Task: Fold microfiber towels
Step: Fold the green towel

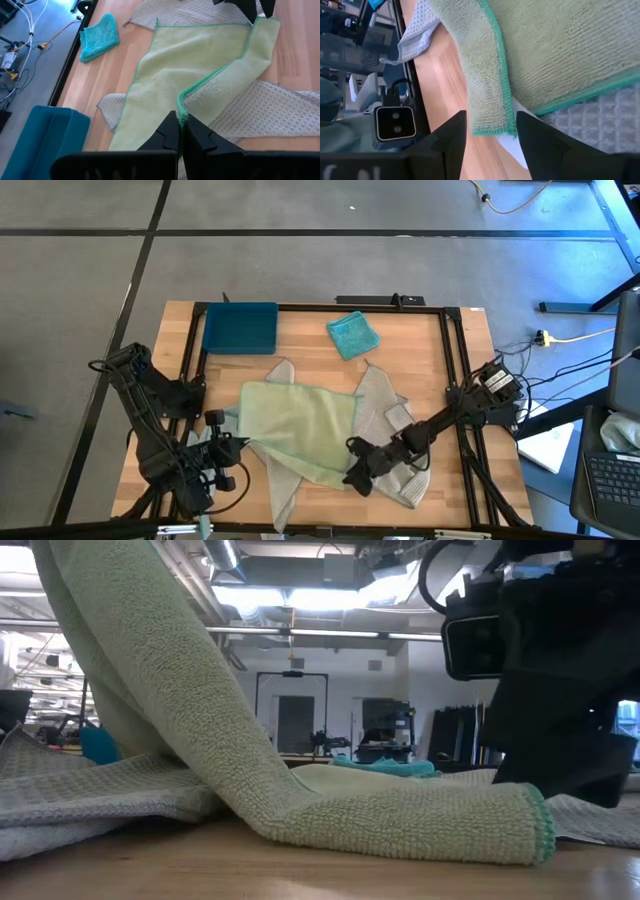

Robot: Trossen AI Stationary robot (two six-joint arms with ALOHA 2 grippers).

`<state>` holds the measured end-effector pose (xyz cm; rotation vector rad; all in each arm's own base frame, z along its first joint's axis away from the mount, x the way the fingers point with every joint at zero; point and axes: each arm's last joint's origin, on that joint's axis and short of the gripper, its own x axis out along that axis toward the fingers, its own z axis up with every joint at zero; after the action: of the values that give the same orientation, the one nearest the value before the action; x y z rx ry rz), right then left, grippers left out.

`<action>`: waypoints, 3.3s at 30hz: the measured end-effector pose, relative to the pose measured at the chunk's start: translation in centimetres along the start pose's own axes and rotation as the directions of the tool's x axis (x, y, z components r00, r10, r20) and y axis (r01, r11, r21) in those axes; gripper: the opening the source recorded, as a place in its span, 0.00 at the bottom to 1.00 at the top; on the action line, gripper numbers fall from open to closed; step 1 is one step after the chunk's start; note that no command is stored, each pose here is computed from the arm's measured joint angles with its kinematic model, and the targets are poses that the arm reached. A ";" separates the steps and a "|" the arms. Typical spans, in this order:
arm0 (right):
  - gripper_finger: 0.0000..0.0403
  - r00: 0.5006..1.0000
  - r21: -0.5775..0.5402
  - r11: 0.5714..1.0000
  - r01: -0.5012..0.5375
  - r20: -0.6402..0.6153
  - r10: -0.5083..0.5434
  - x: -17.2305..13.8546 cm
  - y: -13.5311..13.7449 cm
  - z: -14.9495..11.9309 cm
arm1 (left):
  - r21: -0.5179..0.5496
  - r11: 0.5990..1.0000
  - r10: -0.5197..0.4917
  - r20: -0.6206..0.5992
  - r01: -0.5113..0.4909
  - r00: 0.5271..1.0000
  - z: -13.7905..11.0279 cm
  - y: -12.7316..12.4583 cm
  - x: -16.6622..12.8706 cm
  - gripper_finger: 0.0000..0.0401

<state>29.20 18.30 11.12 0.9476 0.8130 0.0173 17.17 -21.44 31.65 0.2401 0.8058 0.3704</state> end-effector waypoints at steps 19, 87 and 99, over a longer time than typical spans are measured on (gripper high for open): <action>0.29 0.999 -0.107 0.994 -0.035 0.011 0.036 0.0 0.4 0.1 | -0.001 1.000 0.000 0.000 0.000 1.000 0.0 0.0 0.0 0.00; 0.00 0.590 -0.460 0.386 0.800 0.484 -0.647 -8.6 2.7 8.1 | 0.215 0.928 0.364 -0.334 -0.305 0.870 -10.7 2.2 8.2 0.00; 0.01 0.532 -0.444 0.326 0.834 0.495 -0.687 -8.4 -0.1 10.3 | 0.265 0.864 0.496 -0.306 -0.428 0.812 -10.6 4.5 11.3 0.00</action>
<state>29.69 7.92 19.42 -0.2010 0.8953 -0.6218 15.45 -11.99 18.67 0.5609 1.1542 0.8252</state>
